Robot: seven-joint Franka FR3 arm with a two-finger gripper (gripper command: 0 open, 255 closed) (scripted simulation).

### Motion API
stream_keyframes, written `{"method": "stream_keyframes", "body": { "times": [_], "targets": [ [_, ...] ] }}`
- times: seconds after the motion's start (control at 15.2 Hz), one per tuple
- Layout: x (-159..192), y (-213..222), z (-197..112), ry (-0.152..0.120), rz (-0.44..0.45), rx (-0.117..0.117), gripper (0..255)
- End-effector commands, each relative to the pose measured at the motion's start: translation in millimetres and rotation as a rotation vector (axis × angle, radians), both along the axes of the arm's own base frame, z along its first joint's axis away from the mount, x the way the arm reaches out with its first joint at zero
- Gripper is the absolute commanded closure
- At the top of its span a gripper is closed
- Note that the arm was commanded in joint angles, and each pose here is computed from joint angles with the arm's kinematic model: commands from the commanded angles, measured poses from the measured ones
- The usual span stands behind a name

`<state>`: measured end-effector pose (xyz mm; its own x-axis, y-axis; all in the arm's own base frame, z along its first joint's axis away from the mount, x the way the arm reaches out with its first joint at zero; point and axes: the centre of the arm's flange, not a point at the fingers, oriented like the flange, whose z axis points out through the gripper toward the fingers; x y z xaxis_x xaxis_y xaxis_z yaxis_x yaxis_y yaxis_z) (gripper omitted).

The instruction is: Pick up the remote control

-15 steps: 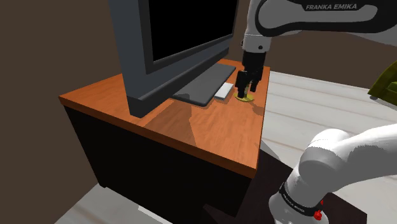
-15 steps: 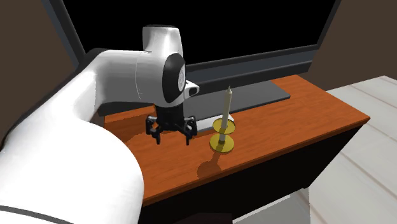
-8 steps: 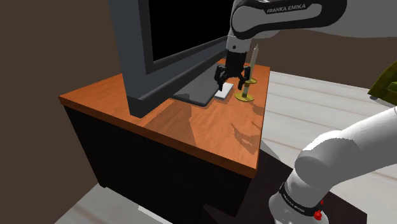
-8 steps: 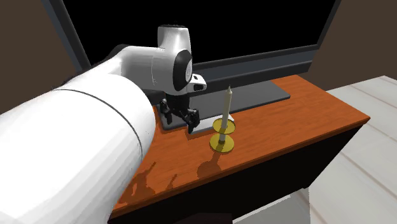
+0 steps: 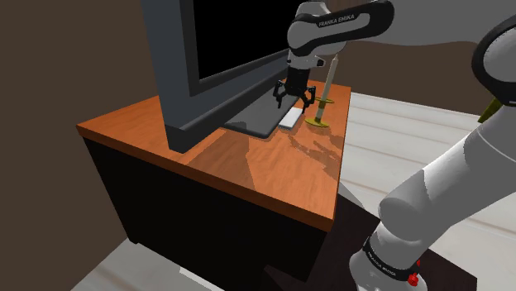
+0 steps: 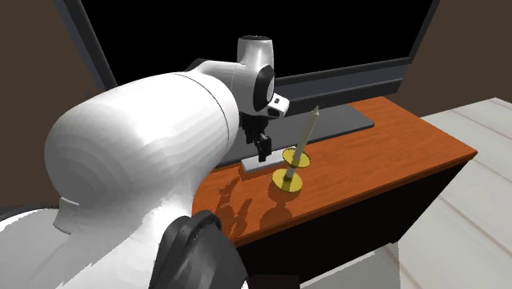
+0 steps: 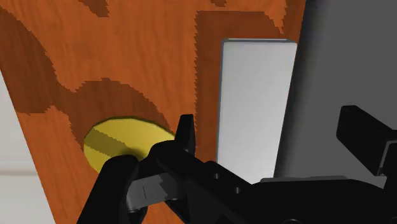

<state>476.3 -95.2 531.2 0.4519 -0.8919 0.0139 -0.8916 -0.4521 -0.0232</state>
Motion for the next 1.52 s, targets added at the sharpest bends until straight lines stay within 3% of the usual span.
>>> {"method": "stream_keyframes", "body": {
  "times": [0.0, 0.07, 0.66, 0.73, 1.45],
  "targets": [
    [11, -21, -2, -0.011, -0.160, -0.004, 0],
    [14, -28, -3, -0.015, -0.207, -0.006, 0],
    [14, -28, -43, -0.015, -0.207, -0.006, 0],
    [14, -28, -44, -0.015, -0.207, -0.006, 255],
    [14, -28, -33, -0.015, -0.207, -0.006, 255]
  ]
}}
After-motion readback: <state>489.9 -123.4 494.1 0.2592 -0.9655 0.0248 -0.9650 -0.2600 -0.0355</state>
